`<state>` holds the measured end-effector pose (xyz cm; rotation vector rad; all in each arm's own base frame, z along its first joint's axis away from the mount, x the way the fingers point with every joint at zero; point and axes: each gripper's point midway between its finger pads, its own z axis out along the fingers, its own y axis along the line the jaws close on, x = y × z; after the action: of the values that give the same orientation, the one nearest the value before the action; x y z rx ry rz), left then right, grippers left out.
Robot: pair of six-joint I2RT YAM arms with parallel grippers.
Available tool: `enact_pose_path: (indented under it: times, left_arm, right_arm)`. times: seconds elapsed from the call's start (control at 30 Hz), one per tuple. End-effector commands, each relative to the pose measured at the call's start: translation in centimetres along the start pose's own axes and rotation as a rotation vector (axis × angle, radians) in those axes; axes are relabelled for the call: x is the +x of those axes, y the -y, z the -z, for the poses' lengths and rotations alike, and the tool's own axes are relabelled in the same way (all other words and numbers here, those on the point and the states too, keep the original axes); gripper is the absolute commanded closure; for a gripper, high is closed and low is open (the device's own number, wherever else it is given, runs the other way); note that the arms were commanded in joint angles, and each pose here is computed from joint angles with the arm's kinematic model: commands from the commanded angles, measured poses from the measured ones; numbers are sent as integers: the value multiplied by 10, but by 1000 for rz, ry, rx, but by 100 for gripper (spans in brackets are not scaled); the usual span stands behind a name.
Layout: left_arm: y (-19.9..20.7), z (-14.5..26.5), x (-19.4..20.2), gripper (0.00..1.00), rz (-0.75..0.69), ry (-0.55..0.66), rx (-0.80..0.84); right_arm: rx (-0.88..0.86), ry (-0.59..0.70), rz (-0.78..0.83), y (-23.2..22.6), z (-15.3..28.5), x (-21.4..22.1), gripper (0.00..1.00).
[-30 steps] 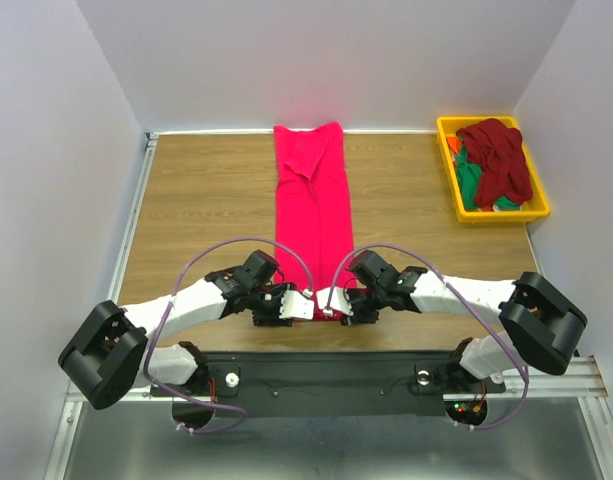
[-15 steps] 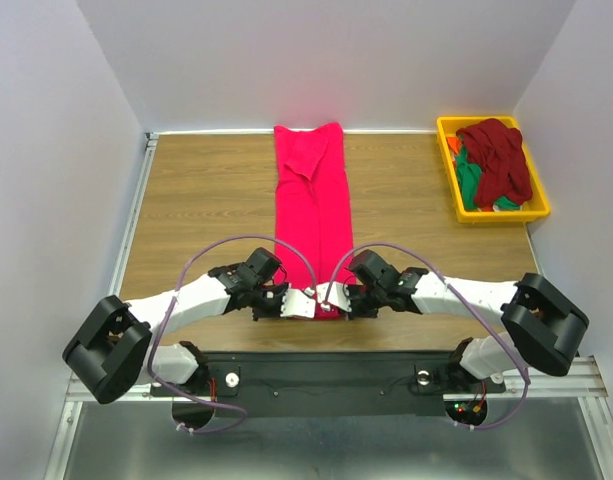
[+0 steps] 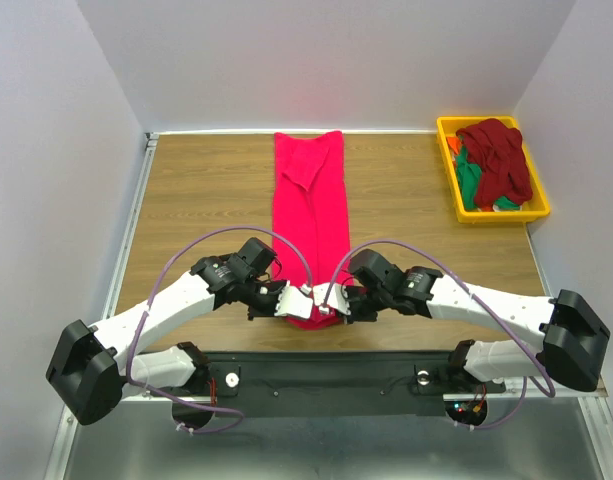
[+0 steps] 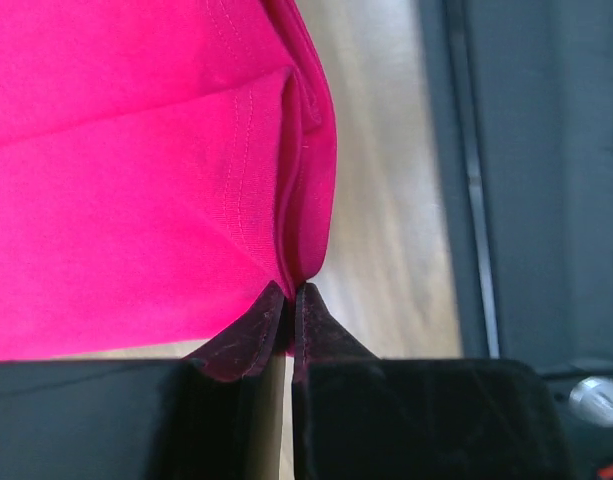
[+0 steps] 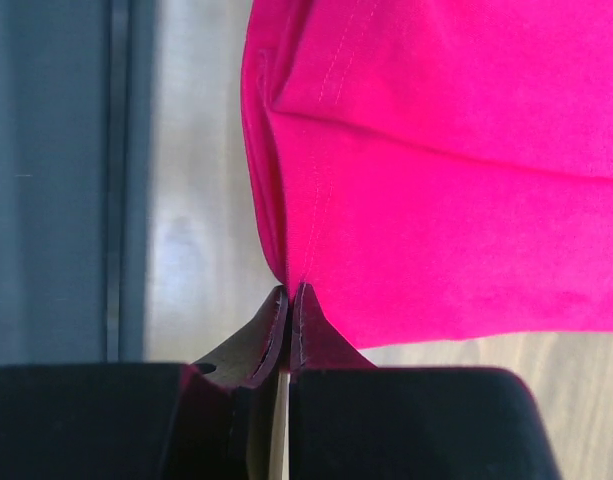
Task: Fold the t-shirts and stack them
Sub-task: Fold the tshirt
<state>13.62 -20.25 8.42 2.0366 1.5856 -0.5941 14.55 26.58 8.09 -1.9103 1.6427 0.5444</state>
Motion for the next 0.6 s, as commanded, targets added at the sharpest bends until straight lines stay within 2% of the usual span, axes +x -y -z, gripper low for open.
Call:
enact_pose_path:
  times: [0.0,0.23,0.57]
  left_arm:
    - [26,15,-13,100,15,23,110]
    - [-14,31,-7,100,78,27,65]
    - [-122,51,9,100,111,17,-45]
  right_arm:
    - [-9,19,-24,-8,13,-17,99]
    - [92,21,-23,42,28,-15,99]
    - [159,14,15,144,30,-3,100]
